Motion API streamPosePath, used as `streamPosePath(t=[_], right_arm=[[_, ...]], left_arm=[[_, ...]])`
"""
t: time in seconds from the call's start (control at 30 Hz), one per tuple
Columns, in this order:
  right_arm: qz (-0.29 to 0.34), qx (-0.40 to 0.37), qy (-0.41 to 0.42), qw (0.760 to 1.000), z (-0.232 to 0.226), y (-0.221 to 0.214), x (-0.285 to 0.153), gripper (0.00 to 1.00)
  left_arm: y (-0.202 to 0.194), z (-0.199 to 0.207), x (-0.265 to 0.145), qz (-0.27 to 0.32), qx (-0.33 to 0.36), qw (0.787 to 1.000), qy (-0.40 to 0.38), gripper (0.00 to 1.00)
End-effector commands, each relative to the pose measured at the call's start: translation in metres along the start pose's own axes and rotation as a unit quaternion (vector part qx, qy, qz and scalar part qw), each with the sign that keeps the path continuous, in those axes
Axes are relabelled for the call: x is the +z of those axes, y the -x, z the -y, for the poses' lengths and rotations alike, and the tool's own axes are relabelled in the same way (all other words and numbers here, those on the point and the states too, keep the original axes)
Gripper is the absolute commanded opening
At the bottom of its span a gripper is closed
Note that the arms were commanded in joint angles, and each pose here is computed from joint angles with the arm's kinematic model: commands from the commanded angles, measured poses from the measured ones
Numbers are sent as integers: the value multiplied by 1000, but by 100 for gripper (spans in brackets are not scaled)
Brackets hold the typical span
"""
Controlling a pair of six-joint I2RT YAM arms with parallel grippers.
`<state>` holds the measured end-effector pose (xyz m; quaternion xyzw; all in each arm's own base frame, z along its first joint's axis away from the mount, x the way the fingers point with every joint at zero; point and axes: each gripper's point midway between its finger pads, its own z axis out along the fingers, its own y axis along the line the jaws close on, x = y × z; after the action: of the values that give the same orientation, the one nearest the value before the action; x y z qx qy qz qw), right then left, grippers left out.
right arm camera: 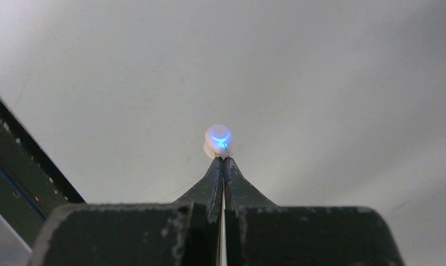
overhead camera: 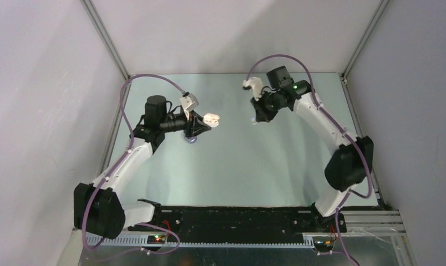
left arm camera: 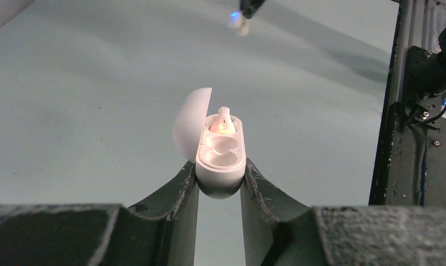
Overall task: Insert the wireless bluetooth earbuds into the charging case
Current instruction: Pick up the earbud from the center of the board, then place the earbud at the center of the board.
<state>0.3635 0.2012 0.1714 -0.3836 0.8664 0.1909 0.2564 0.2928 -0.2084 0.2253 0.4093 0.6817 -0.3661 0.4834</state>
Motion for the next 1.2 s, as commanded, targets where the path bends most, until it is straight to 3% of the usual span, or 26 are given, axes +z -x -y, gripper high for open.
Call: streamPosePath(t=[0.0, 0.17, 0.37, 0.73, 1.17], right_arm=[[41, -218, -3, 975, -53, 38, -52, 0], [68, -337, -10, 939, -102, 70, -75, 0], [86, -408, -8, 909, -139, 89, -82, 0], [112, -382, 7, 917, -151, 119, -68, 0], [119, -376, 12, 919, -155, 120, -70, 0]], left_arm=[[27, -3, 7, 38, 18, 999, -6, 0], [23, 1, 17, 30, 8, 999, -12, 0], [28, 2, 22, 39, 18, 999, -16, 0], [37, 14, 22, 54, 29, 998, -33, 0], [41, 19, 18, 51, 42, 997, -43, 0]])
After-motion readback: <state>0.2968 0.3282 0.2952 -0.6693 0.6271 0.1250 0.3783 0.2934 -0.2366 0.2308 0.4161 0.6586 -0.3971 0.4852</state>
